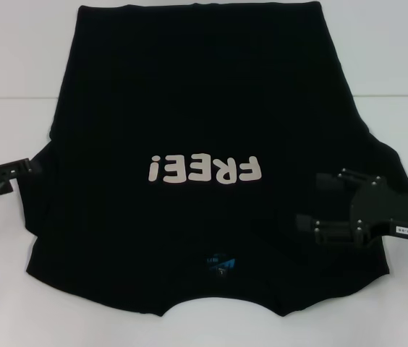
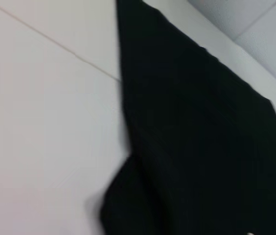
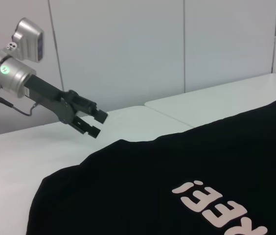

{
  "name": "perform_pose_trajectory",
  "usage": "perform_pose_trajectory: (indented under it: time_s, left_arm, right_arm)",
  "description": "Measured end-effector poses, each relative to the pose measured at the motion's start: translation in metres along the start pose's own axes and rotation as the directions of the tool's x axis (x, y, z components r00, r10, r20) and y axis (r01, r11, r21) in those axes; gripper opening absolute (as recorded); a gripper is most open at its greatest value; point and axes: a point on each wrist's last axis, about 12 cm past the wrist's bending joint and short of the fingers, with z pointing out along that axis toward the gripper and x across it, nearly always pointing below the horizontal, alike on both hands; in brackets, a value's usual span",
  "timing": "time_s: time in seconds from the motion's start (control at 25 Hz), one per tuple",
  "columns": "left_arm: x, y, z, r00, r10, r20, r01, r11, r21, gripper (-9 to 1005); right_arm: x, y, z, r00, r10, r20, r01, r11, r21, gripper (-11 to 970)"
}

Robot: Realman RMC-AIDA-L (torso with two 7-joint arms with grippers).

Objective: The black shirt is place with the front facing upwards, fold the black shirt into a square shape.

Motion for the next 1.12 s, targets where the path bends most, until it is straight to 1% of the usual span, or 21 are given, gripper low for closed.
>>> perform_pose_trajectory:
  time_s: [0.16,0.32,0.56,1.12]
  left_arm:
    - [0.004,0.005,0.006,1.000,-0.015,0.007,0.015,0.999,-0.050,933]
    - [0.004,0.008,0.011,0.999,-0.025,0.024,0.027,0.996,-0.084,933]
    - [0.007,0.004,0.018,0.999,-0.043,0.012,0.044,0.996,-0.077,933]
    - [0.014,0.002,0.020,0.996,-0.076,-0.036,0.074,0.995,-0.063,931]
  right_arm:
    - [-0.002,0.000,0.002,1.000,-0.005,0.000,0.005,1.000,-0.006,945]
    - [-0.003,0.000,0.004,1.000,-0.009,-0.002,0.009,1.000,-0.017,945]
    - [-0.003,0.000,0.005,1.000,-0.007,-0.002,0.007,1.000,-0.020,945]
    - [-0.003,0.002,0.003,1.000,-0.003,0.002,0.003,1.000,-0.031,944]
